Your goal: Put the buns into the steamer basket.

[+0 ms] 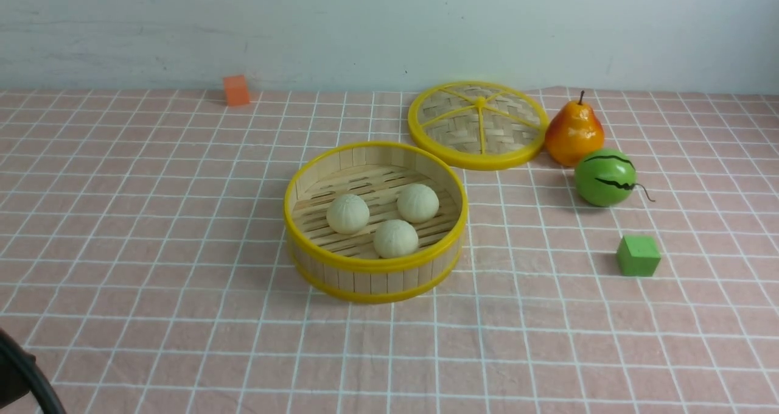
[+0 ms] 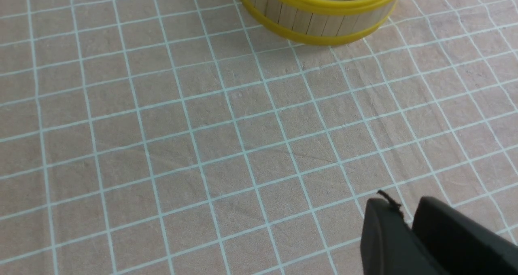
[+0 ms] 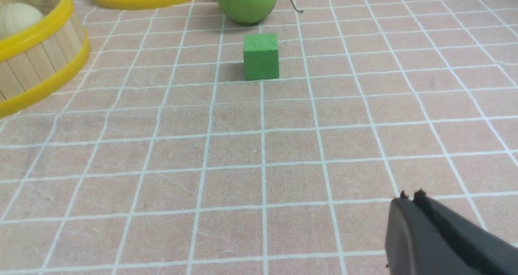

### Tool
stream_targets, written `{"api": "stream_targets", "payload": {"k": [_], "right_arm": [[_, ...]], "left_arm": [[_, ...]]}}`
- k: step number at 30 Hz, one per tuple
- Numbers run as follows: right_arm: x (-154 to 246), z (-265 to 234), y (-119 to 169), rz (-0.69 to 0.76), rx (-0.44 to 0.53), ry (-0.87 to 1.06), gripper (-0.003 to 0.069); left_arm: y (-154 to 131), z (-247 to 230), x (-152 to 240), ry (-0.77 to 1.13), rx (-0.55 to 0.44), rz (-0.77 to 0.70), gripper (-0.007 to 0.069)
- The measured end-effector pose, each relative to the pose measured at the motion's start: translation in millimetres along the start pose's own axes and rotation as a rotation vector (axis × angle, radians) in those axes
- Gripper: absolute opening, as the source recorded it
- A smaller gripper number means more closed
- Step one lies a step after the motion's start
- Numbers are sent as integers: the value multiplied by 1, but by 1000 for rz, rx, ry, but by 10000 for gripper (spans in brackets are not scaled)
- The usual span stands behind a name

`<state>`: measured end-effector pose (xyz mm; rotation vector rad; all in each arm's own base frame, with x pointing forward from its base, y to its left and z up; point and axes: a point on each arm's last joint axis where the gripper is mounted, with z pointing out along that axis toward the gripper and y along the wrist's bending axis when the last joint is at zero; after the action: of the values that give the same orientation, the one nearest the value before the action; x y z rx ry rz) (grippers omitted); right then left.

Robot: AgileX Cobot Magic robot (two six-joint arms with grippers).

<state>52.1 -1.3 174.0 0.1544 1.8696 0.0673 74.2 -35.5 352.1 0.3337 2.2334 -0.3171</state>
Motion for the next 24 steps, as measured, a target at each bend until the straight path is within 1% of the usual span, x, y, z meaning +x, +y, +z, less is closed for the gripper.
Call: {"api": "stream_targets", "payload": {"k": [24], "right_arm": [[0, 0, 0, 0, 0, 0, -4]], "left_arm": [[0, 1, 1, 4, -1, 0, 110]]}}
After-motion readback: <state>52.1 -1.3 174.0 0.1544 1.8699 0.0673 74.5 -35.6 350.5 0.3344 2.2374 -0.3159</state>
